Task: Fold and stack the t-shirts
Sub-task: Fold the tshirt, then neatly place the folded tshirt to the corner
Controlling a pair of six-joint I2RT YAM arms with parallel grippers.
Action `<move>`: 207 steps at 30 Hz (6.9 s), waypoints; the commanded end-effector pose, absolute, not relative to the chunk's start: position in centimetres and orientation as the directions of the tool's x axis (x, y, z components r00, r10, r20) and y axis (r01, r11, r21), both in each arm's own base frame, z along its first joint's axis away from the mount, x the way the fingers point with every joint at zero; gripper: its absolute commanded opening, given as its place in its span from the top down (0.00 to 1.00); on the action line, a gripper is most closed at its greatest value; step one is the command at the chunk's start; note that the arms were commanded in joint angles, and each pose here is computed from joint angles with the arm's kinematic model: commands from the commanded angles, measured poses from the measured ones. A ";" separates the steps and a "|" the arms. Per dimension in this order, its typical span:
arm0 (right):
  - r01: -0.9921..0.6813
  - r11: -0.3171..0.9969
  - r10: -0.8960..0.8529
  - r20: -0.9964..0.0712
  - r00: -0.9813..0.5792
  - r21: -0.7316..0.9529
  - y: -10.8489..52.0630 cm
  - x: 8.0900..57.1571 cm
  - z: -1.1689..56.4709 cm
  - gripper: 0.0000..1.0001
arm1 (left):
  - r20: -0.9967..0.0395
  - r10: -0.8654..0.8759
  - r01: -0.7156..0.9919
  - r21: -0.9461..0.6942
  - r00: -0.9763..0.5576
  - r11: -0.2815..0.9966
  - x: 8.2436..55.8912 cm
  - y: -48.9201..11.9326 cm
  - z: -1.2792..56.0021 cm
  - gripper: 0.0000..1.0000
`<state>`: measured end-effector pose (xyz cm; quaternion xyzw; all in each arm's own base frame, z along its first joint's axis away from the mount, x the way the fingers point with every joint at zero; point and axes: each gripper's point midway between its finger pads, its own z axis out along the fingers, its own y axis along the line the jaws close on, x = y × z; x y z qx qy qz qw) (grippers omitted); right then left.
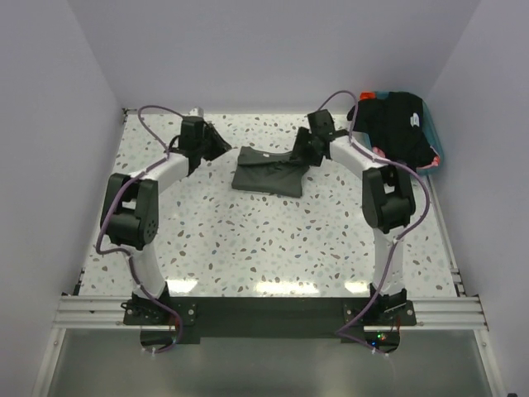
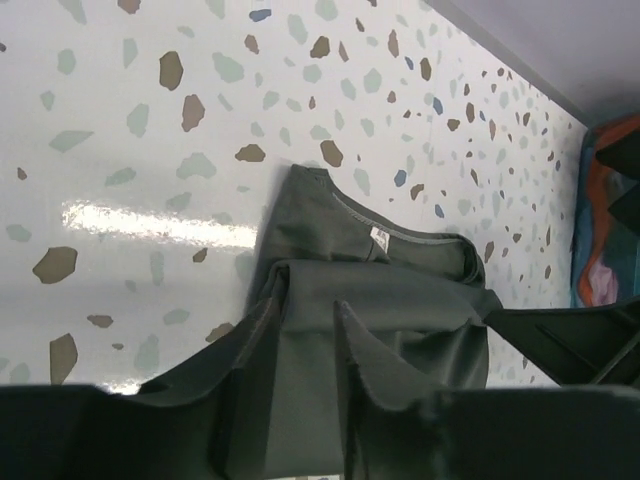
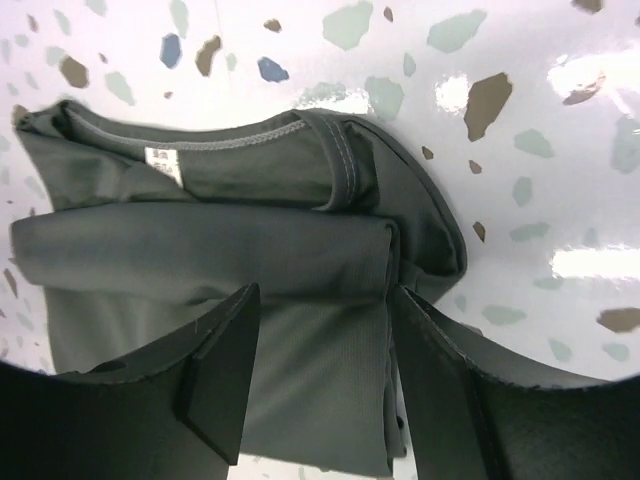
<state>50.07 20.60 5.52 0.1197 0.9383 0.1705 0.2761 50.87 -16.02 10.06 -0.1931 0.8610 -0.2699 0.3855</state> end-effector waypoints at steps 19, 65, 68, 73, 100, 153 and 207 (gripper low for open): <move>-0.038 0.959 0.126 -0.543 -0.830 0.282 27.3 45.5 3.9 0.48 | -0.596 -0.316 0.022 -0.489 -0.738 0.872 45.6 -28.2 5.0 1.00; -0.075 0.973 0.046 -0.501 -0.864 0.218 25.3 39.0 3.4 0.48 | -0.577 -0.420 -0.205 -0.401 -0.701 0.893 40.1 -21.4 3.7 0.97; -0.053 0.963 0.083 -0.475 -0.876 0.264 24.5 39.3 3.0 0.48 | -0.561 -0.413 -0.212 -0.389 -0.717 0.897 39.9 -21.3 2.9 0.97; -0.025 0.947 0.120 -0.426 -0.897 0.321 23.5 39.8 1.8 0.47 | -0.546 -0.421 -0.224 -0.391 -0.724 0.893 39.9 -20.8 2.1 0.96; -0.032 0.960 0.139 -0.578 -0.804 0.276 20.1 39.9 10.7 0.27 | -0.649 -0.158 0.181 -0.424 -0.744 0.888 32.9 -27.9 10.4 0.59; -0.065 0.966 0.070 -0.494 -0.867 0.251 20.9 36.7 5.0 0.28 | -0.573 0.078 0.191 -0.140 -0.816 0.972 37.0 -19.0 3.9 0.25; -0.174 0.921 0.041 -0.531 -0.846 0.348 23.4 33.8 9.1 0.28 | -0.346 -0.901 -0.906 -0.410 0.260 -0.104 15.2 17.9 2.2 1.00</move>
